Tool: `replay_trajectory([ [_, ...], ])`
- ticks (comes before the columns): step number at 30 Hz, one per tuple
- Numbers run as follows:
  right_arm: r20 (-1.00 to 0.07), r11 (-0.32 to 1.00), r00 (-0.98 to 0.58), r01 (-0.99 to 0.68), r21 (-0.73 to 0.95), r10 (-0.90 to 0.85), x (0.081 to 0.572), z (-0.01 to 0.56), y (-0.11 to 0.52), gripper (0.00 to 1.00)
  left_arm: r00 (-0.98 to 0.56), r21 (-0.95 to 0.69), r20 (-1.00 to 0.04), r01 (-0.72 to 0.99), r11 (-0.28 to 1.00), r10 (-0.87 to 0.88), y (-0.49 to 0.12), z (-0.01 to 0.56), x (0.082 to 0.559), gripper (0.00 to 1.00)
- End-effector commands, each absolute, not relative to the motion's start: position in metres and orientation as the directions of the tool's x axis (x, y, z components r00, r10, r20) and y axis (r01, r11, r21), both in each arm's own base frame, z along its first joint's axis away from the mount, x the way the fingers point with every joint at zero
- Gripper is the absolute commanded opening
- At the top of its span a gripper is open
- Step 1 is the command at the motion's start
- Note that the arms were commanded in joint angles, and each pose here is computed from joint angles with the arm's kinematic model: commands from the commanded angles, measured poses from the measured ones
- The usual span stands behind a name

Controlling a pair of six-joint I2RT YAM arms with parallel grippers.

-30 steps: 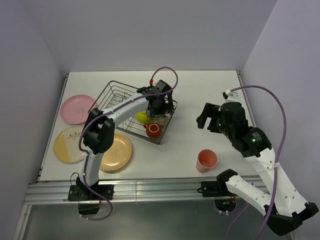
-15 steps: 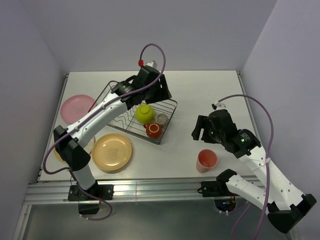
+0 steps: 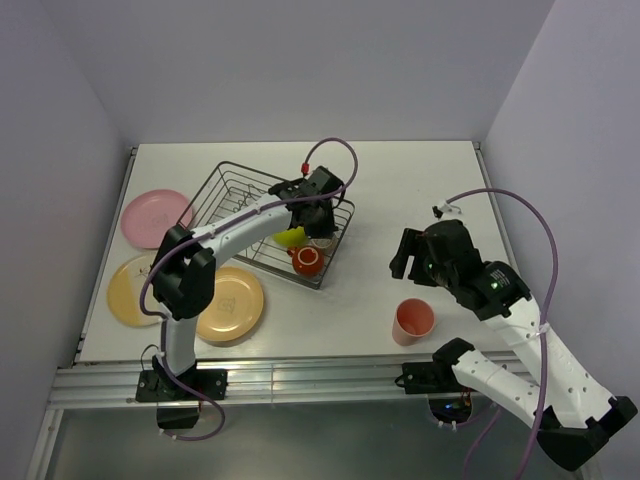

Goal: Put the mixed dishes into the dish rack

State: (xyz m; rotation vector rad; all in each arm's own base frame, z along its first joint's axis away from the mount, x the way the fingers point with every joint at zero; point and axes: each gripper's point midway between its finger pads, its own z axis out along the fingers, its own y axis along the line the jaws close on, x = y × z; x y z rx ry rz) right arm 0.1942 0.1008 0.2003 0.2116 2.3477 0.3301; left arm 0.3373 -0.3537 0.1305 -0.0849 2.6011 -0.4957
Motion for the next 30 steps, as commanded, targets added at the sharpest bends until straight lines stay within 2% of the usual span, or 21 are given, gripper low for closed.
replay_trajectory([
  [1, -0.696, 0.954, -0.669, 0.063, 0.294, 0.259, 0.195, 0.218, 0.094, 0.81, -0.866, -0.394, -0.473, 0.041, 0.918, -0.165, -0.366, 0.141, 0.343, 0.0],
  [15, -0.683, 0.95, -0.684, 0.046, 0.309, 0.255, 0.19, 0.215, 0.097, 0.81, -0.876, -0.297, -0.461, 0.0, 0.955, -0.143, -0.356, 0.102, 0.363, 0.0],
  [30, -0.646, 0.953, -0.727, 0.032, 0.302, 0.23, 0.184, 0.199, 0.106, 0.83, -0.871, -0.309, -0.466, -0.006, 0.951, -0.157, -0.356, 0.1, 0.393, 0.0],
])
